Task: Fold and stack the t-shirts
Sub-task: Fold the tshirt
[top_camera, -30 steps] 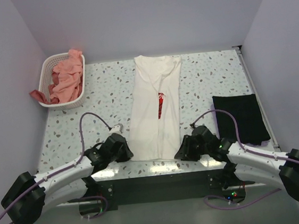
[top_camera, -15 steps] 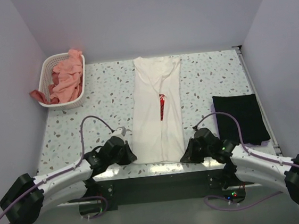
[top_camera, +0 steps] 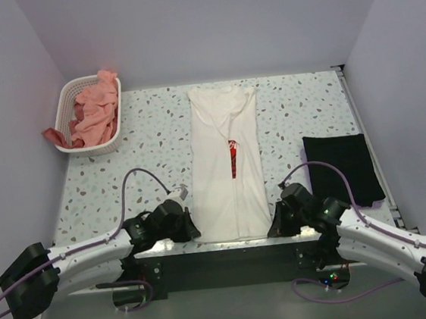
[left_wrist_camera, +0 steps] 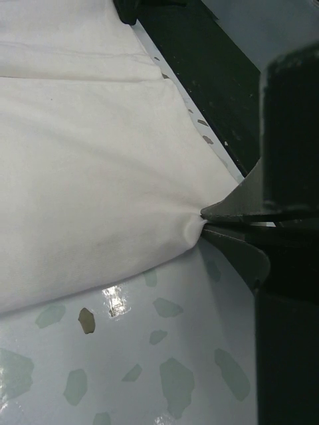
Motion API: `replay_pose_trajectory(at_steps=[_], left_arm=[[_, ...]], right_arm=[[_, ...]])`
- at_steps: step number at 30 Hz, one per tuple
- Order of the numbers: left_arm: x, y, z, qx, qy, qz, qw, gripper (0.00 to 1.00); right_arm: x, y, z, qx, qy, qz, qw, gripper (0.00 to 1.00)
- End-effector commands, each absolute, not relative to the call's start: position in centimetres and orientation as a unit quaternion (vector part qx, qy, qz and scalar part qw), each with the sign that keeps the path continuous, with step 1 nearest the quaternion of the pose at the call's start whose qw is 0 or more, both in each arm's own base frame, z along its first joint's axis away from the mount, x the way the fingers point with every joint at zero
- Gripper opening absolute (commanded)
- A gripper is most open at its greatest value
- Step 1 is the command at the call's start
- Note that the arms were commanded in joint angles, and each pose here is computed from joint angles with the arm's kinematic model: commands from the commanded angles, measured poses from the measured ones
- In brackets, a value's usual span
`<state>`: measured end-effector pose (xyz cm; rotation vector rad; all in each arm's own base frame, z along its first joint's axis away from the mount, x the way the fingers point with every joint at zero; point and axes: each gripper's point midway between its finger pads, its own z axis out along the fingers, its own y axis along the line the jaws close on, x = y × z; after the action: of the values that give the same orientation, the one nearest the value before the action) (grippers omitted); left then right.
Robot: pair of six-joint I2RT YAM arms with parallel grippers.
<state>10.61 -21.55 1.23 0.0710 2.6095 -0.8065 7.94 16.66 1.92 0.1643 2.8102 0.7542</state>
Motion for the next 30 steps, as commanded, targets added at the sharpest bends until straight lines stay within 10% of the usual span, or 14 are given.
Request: replay_pose_trajectory(at_steps=[1,30], left_arm=[[10.3,-21.3,0.7,0.025,0.943,-0.271,0.189,0.00],[19.9,-24.7,7.4,0.017,0.922,-0.292,0.254,0.00]], right_arm=[[7.9,16.7,2.1,0.042,0.962,0.249,0.107,0.03],[18.2,20.2,9.6,0.004,0.941,0.234,0.244,0.03]])
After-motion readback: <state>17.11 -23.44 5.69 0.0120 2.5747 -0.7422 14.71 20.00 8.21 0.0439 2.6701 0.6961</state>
